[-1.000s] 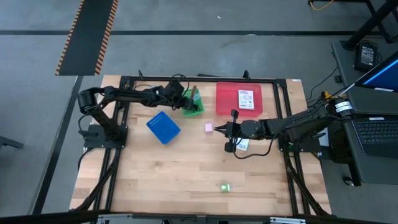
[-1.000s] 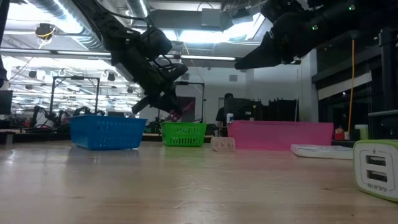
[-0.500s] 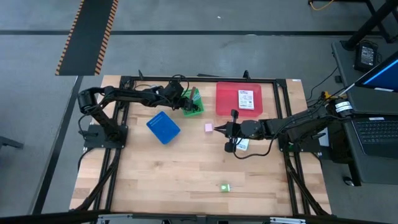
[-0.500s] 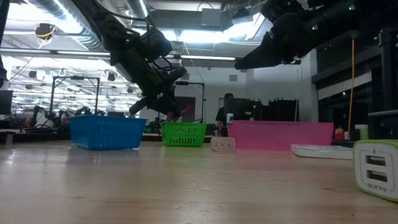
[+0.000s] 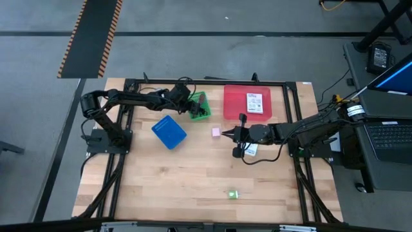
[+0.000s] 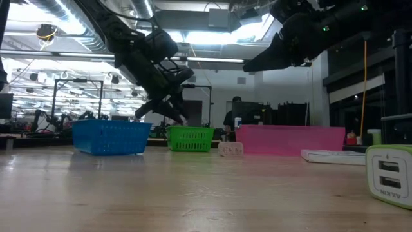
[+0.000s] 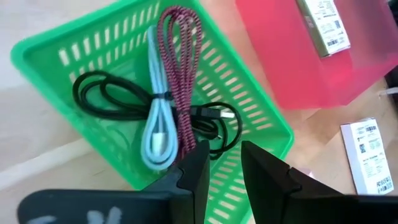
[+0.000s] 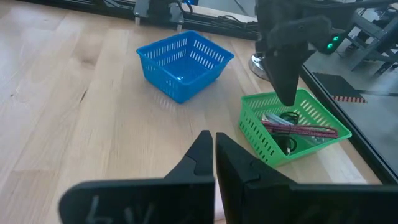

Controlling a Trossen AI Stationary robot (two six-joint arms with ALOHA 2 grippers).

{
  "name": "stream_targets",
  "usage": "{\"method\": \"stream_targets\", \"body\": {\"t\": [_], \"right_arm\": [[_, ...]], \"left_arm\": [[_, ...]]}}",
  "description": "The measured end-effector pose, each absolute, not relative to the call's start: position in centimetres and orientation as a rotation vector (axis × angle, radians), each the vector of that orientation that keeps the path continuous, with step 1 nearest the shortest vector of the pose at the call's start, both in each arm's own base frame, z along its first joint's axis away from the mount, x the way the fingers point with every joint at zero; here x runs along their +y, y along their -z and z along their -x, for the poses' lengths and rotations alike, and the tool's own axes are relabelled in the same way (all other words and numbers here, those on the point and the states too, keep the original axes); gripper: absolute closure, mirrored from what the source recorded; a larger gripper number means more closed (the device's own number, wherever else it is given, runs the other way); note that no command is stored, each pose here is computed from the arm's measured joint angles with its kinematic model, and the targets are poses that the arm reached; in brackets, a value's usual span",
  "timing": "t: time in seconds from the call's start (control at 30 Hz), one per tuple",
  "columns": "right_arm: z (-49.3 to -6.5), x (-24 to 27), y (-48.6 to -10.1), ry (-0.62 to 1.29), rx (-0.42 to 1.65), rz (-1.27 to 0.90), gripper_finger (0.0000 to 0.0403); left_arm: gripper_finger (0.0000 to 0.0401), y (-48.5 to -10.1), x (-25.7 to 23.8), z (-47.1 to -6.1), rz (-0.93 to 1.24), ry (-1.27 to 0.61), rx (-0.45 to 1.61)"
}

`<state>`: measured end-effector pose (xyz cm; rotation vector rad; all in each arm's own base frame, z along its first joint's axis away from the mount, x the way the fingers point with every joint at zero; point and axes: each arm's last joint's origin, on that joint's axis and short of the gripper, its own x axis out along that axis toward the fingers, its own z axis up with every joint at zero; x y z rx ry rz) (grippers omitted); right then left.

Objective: Pick and place items into bin
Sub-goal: Put the white card reader box into the pink bin

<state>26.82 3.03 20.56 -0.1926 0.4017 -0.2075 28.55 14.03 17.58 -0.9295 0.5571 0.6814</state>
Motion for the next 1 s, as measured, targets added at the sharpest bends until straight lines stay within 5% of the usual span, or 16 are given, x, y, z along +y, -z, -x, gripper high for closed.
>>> {"method": "stream_targets", "body": {"t": [0.43,0.77,1.0], "right_arm": [[-26.8,3.0,-20.6,0.207,0.401,0.192,0.0402],[-26.8,3.0,-20.6,0.207,0.398,0.192,0.0402],[-26.8,3.0,-20.6,0.207,0.398,0.192,0.0402]], "left_arm": [[0.034,-23.0,12.8,-27.8,0.653,-0.437,0.421],[0.0397,-28.1,7.4,-26.8,0.327,-0.195,0.312],[0.0399,-29.6,4.1,-26.2,0.233,-0.071,0.284]]}}
